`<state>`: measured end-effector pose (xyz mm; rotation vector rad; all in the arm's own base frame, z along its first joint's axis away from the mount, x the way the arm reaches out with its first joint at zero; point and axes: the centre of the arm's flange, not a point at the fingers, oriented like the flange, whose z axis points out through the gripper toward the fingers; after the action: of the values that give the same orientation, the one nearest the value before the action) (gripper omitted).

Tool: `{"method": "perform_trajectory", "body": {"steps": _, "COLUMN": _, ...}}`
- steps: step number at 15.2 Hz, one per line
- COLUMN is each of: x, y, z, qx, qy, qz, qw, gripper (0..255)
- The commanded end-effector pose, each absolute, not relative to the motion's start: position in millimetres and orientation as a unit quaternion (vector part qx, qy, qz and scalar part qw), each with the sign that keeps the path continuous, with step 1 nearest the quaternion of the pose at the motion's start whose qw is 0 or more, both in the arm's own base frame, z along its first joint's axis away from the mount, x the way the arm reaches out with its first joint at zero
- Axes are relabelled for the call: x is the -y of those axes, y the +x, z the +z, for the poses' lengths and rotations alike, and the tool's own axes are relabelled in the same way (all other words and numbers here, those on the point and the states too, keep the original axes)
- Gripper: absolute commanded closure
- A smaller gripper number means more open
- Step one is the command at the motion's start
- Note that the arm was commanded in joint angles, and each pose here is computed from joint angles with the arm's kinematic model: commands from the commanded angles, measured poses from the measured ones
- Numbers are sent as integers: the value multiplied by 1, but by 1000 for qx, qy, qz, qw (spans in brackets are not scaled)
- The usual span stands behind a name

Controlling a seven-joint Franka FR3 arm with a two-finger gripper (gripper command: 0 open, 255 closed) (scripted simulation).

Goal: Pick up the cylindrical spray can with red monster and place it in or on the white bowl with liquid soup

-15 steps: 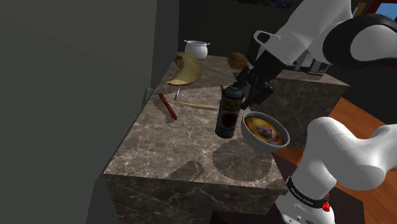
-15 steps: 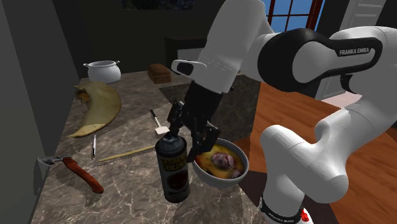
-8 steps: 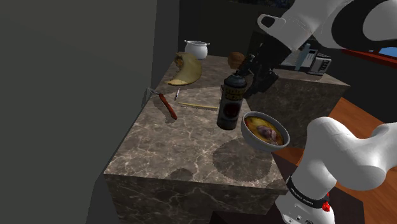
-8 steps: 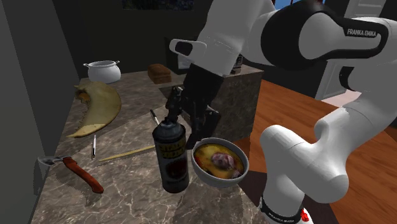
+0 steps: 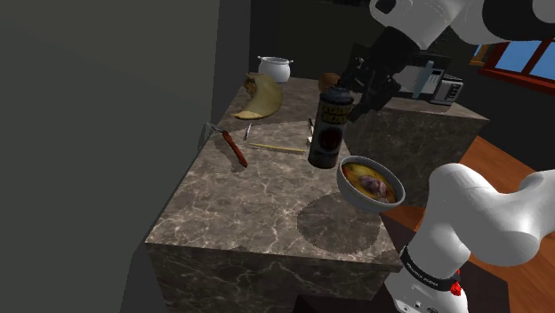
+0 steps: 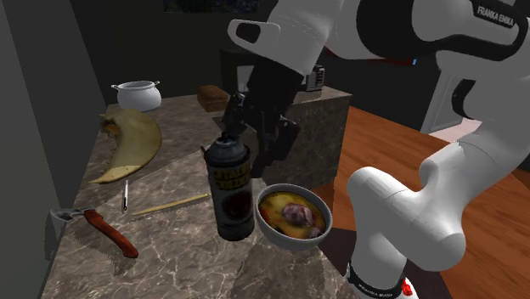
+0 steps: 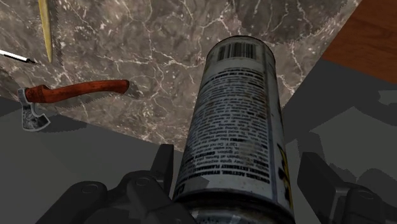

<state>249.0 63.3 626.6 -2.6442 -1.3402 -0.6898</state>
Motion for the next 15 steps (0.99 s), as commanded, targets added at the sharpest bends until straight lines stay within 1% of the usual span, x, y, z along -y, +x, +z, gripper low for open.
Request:
{"method": "perform_trajectory", "body": {"steps": 1, "x": -47, "y": 240, "z": 632, "qx": 440, "qy": -868, "qz": -227, "qw": 49, "gripper": 255}}
{"method": "perform_trajectory", "body": {"steps": 13, "x": 89, "y": 165, "z": 668, "qx": 440, "qy": -868, "qz": -227, "qw": 49, "gripper": 255}}
{"method": "perform_trajectory", "body": {"steps": 15, "x": 89, "y": 165, "z": 657, "qx": 440, "qy": -868, "qz": -227, "qw": 49, "gripper": 255}}
